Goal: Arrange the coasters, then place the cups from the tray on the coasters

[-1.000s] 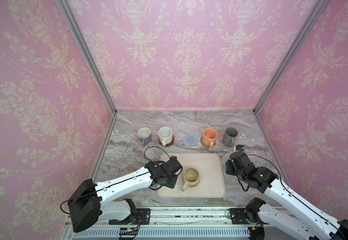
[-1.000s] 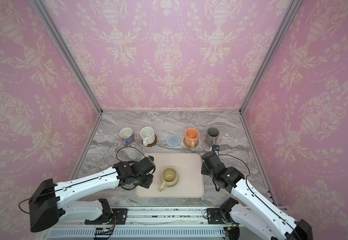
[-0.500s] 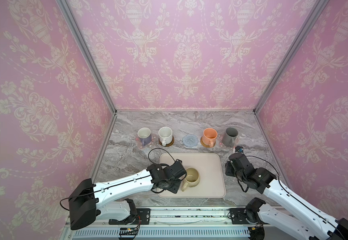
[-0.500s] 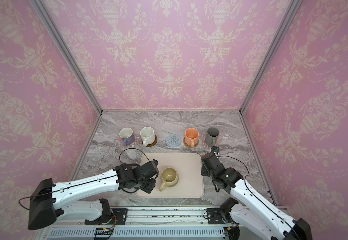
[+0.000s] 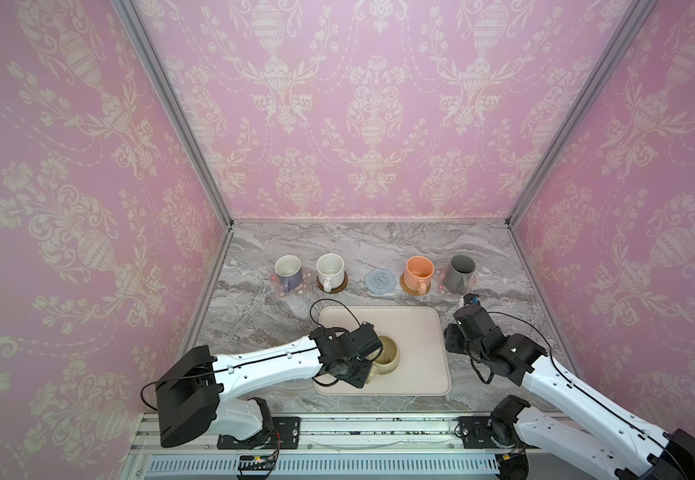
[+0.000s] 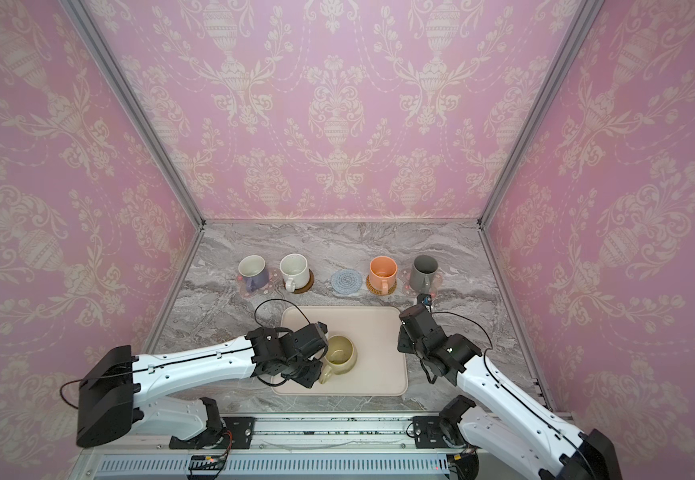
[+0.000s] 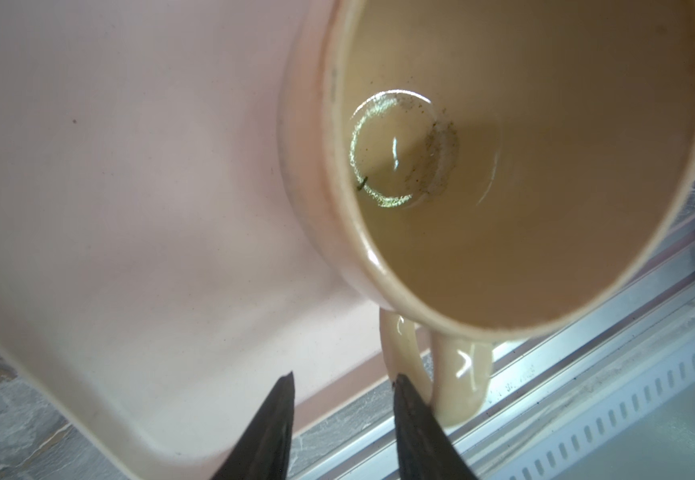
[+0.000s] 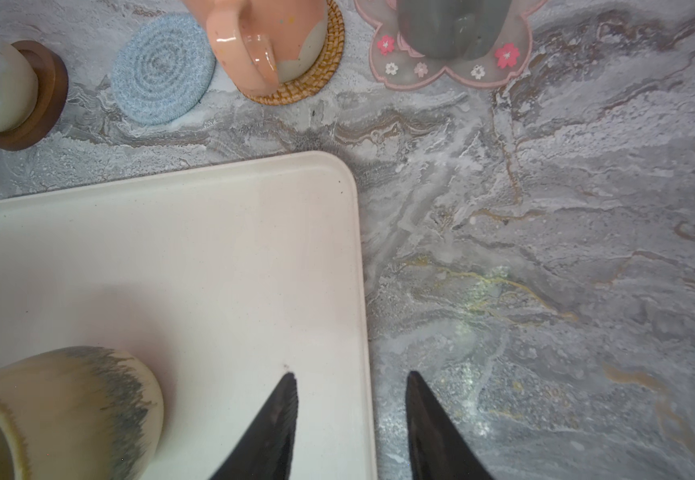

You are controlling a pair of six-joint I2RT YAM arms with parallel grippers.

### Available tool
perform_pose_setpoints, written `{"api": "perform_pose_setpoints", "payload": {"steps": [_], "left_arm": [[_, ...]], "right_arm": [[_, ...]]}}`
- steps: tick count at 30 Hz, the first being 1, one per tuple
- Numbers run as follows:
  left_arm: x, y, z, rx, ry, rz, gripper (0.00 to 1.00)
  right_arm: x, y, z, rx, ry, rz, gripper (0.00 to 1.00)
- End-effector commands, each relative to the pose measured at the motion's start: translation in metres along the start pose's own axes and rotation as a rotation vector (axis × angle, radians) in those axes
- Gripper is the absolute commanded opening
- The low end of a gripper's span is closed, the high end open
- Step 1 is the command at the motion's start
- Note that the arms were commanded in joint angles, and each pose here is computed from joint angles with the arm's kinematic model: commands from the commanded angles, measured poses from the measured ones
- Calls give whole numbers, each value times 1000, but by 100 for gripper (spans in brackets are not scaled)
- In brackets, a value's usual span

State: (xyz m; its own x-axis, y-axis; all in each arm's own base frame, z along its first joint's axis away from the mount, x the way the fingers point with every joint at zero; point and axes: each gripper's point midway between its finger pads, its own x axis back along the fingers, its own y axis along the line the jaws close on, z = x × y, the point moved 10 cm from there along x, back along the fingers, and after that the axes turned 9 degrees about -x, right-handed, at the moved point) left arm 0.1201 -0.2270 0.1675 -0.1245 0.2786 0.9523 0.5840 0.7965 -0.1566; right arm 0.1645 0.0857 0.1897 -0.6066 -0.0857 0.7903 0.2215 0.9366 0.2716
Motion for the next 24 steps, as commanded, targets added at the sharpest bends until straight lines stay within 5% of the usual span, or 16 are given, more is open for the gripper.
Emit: {"api": "perform_pose_setpoints", "payload": {"steps": [1,24], "left_arm": [[1,-11,-12,4,-43,62,42],[-22,-38,-57,83,-214,185,42]], "right_arm": [[-4,2,6,-17,30,-27,44],[-6,4,14,-8,79,-84,44]]}}
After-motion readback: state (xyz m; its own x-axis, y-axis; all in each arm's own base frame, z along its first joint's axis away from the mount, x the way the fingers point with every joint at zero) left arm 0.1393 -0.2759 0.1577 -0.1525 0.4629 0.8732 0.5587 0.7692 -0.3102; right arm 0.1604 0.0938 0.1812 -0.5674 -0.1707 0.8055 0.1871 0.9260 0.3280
